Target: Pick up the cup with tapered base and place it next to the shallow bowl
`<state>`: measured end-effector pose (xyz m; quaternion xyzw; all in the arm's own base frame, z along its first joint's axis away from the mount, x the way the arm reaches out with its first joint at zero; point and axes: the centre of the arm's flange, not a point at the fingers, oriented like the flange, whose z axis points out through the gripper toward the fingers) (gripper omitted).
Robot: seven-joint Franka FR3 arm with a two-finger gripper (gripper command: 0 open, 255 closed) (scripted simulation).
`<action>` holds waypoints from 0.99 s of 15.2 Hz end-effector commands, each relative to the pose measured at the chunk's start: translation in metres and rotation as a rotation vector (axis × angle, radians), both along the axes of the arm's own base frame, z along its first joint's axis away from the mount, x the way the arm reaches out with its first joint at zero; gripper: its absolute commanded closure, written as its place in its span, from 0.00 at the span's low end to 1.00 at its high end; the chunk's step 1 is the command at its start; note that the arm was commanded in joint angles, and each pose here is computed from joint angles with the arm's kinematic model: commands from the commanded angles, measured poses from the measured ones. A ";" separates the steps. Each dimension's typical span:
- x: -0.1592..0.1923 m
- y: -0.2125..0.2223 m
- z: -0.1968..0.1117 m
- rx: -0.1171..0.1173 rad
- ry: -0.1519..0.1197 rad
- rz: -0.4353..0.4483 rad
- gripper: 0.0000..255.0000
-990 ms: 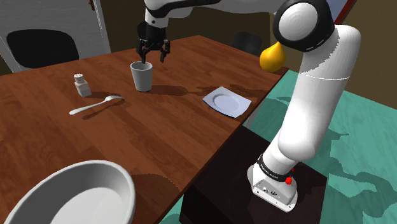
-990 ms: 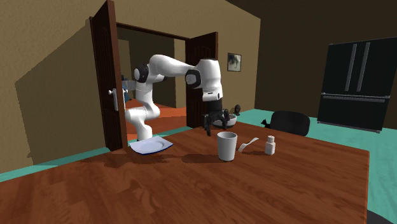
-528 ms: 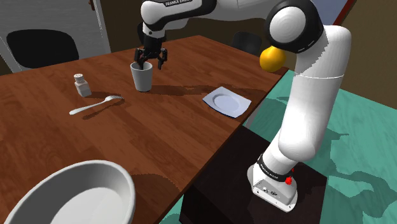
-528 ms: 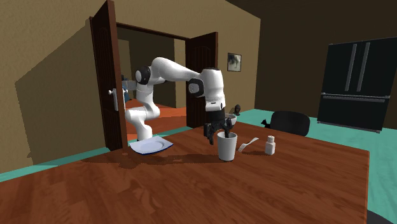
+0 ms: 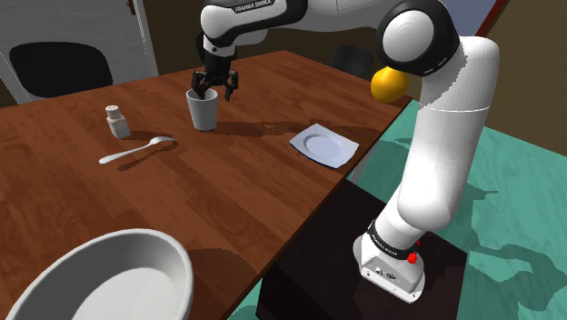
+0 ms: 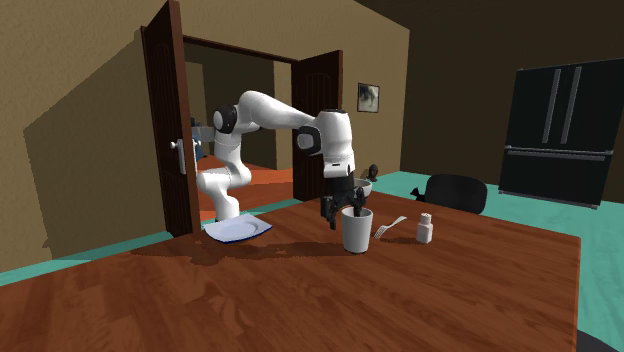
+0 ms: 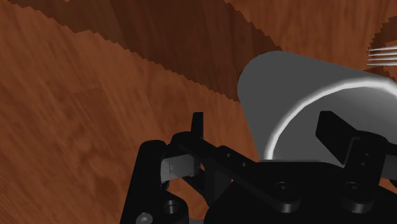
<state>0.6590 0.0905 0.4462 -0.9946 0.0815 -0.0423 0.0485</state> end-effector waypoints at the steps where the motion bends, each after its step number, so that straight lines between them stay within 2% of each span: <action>1: 0.000 0.000 0.000 0.000 0.000 0.000 1.00; 10: 0.000 0.000 0.000 0.000 0.000 0.000 1.00; 15: 0.000 0.000 0.026 0.000 0.000 0.000 1.00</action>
